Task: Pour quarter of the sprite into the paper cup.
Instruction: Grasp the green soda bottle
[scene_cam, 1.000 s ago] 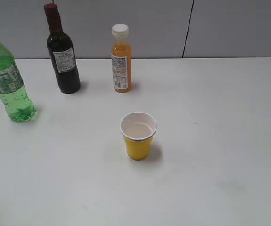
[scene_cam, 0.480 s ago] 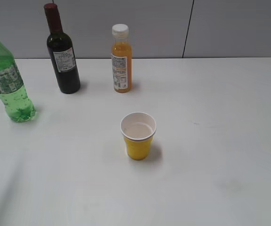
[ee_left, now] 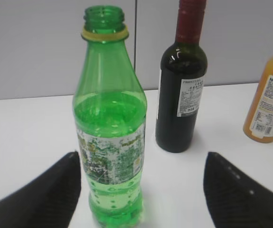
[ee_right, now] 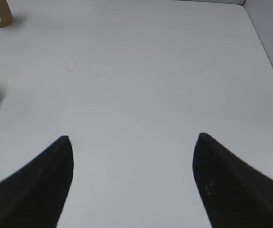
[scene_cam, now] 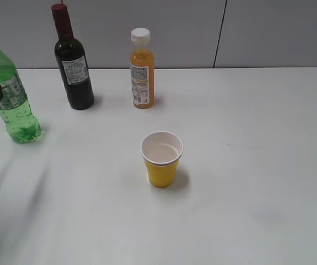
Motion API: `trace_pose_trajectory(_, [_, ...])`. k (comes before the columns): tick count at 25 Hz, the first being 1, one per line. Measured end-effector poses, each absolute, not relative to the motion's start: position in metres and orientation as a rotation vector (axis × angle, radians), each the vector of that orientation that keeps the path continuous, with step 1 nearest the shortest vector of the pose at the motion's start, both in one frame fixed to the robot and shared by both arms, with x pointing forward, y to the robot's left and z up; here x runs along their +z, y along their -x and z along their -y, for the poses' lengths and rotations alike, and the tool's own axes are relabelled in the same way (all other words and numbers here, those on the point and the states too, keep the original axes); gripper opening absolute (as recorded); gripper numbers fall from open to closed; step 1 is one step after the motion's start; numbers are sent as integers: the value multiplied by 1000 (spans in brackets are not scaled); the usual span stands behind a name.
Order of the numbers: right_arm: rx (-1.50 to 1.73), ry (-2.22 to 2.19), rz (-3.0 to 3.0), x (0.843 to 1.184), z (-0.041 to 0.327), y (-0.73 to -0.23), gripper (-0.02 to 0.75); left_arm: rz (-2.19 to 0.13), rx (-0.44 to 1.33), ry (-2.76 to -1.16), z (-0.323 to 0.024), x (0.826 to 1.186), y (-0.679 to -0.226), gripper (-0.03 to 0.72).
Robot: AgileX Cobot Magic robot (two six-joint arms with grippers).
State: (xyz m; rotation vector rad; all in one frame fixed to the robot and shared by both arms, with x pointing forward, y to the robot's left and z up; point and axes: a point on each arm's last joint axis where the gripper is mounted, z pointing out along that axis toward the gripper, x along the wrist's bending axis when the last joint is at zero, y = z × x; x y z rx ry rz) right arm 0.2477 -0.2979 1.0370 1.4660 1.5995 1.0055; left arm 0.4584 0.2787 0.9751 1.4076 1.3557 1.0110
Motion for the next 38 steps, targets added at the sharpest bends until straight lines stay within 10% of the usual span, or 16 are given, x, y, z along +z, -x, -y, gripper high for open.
trace_pose_trajectory(38, [1005, -1466, -1600, 1037, 298, -248, 591, -1442, 1078, -1359, -277, 892, -545, 608])
